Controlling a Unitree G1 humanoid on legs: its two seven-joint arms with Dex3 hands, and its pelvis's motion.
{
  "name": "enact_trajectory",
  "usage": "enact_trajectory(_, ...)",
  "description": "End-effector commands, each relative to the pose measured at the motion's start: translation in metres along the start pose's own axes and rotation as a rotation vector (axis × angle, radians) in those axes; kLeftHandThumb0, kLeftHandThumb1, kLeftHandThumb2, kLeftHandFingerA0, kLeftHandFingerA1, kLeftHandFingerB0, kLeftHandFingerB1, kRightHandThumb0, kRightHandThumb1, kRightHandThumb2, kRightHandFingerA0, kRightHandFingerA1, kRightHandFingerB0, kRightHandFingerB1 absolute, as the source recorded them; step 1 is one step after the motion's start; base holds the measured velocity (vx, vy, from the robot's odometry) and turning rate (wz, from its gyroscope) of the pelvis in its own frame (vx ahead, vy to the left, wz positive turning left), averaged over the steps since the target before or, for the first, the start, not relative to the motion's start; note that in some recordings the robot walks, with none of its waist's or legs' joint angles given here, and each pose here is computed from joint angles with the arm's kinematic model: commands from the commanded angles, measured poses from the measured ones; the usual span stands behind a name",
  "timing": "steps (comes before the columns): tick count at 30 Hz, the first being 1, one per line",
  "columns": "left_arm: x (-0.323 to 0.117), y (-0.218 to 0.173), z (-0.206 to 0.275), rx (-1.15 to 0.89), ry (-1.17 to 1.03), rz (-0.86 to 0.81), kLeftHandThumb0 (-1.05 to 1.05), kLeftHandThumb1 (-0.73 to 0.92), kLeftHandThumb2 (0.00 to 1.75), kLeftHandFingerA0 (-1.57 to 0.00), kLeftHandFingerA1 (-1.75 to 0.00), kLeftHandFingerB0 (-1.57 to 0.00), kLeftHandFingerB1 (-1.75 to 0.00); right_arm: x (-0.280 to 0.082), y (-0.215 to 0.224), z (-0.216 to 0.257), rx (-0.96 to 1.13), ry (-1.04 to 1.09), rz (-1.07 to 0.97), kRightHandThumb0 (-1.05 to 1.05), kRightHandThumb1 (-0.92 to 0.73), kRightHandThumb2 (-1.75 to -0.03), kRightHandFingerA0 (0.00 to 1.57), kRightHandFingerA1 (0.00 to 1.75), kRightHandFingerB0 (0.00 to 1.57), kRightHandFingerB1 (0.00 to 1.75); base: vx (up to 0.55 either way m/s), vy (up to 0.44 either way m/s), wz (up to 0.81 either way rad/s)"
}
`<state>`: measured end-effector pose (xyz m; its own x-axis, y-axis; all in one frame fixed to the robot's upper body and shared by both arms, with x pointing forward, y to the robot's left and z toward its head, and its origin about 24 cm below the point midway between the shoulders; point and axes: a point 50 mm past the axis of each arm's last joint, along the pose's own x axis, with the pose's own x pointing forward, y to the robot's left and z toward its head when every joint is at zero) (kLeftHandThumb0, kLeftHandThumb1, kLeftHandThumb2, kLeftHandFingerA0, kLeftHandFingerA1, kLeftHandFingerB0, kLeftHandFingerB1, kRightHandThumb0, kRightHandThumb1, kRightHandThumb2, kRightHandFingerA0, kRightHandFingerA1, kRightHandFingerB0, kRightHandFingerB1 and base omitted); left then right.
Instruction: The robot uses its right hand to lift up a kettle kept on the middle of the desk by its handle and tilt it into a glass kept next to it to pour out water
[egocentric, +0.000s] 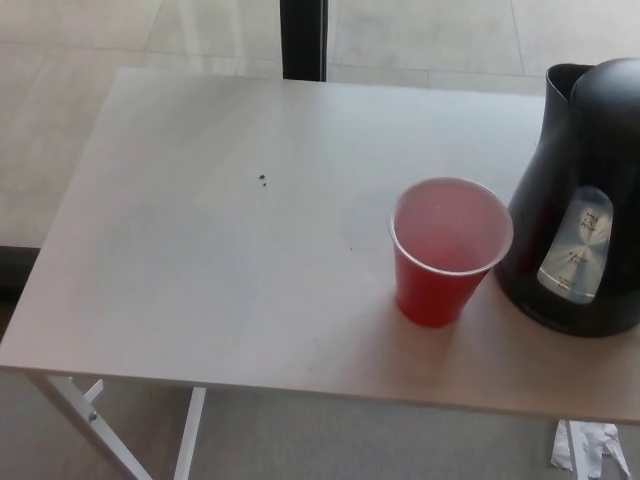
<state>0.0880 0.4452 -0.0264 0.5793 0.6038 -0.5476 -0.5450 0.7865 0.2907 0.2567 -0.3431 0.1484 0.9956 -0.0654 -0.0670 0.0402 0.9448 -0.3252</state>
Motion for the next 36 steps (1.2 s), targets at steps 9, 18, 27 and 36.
enact_trajectory(9,0.000,0.006,0.004,-0.042,-0.009,0.014,-0.71,0.79,0.63,-0.58,-0.55,-0.44,-0.42,-0.003,0.026,-0.044,-0.062,0.164,0.065,-0.77,-0.50,-0.91,0.11,0.51,0.00,0.19,0.00,0.000,0.00)
enact_trajectory(18,0.001,0.005,0.005,-0.038,-0.012,0.009,-0.71,0.79,0.63,-0.58,-0.55,-0.44,-0.42,-0.005,0.025,-0.045,-0.061,0.167,0.058,-0.77,-0.50,-0.91,0.11,0.51,0.00,0.19,0.00,0.000,0.00)
enact_trajectory(27,0.002,0.003,0.008,-0.037,-0.016,0.006,-0.71,0.79,0.63,-0.58,-0.55,-0.44,-0.42,-0.005,0.024,-0.046,-0.058,0.165,0.054,-0.77,-0.50,-0.91,0.11,0.51,0.00,0.19,0.00,0.000,0.00)
enact_trajectory(36,0.002,0.001,0.005,-0.030,-0.009,0.001,-0.71,0.79,0.63,-0.58,-0.55,-0.44,-0.42,-0.008,0.021,-0.049,-0.060,0.176,0.049,-0.77,-0.50,-0.91,0.11,0.51,0.00,0.19,0.00,0.000,0.00)
